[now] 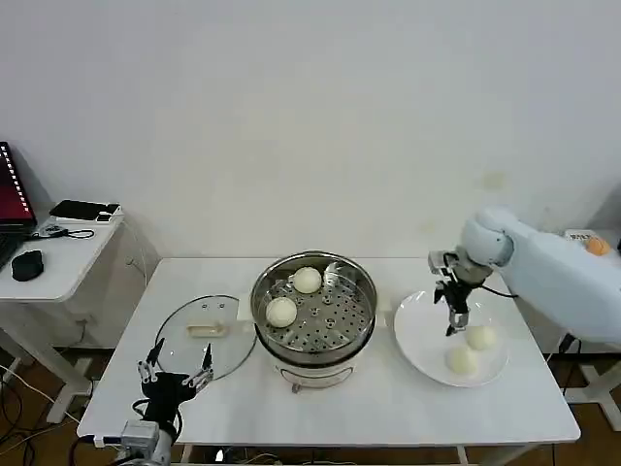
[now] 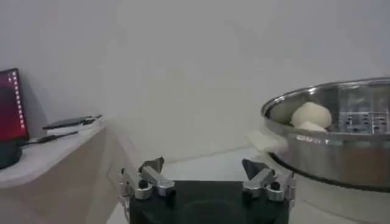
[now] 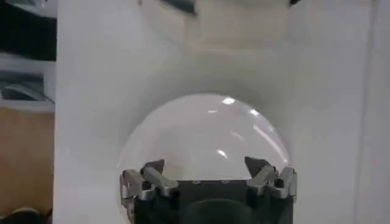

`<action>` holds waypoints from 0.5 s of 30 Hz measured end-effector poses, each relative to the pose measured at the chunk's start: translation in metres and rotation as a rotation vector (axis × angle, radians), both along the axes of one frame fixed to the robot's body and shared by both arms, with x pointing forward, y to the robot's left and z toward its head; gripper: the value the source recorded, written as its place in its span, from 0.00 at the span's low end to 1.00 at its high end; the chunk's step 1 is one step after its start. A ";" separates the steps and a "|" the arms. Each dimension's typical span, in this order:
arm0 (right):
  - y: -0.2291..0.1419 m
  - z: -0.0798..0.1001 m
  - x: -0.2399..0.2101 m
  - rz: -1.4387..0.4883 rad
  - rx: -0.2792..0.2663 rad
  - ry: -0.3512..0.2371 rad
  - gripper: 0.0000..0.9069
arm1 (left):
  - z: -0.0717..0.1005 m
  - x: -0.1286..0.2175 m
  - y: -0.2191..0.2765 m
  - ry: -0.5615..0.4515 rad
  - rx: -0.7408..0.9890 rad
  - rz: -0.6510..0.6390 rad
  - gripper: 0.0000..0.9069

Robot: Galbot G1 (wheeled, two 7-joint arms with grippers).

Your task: Take steamed baozi put them in steamer then cover it.

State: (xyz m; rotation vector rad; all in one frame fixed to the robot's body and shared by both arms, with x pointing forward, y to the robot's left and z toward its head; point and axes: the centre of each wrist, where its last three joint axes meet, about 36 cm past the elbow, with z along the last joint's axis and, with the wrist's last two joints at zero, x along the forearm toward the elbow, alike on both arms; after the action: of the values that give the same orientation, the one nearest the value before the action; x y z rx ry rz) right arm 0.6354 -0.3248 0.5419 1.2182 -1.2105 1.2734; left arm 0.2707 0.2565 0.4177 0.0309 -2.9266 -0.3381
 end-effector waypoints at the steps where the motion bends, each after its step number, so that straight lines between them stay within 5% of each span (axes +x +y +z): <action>1: -0.003 -0.004 -0.001 -0.001 -0.005 0.004 1.00 | -0.001 0.000 0.000 0.001 0.001 0.000 1.00; 15: -0.022 -0.047 -0.020 -0.004 -0.046 0.030 1.00 | -0.006 0.001 0.003 0.019 0.012 0.001 1.00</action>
State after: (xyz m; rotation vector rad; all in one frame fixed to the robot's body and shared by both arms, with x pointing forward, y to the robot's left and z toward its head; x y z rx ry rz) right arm 0.6158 -0.3472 0.4951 1.1972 -1.1554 1.2684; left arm 0.2720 0.2597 0.4112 0.0315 -2.9061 -0.3543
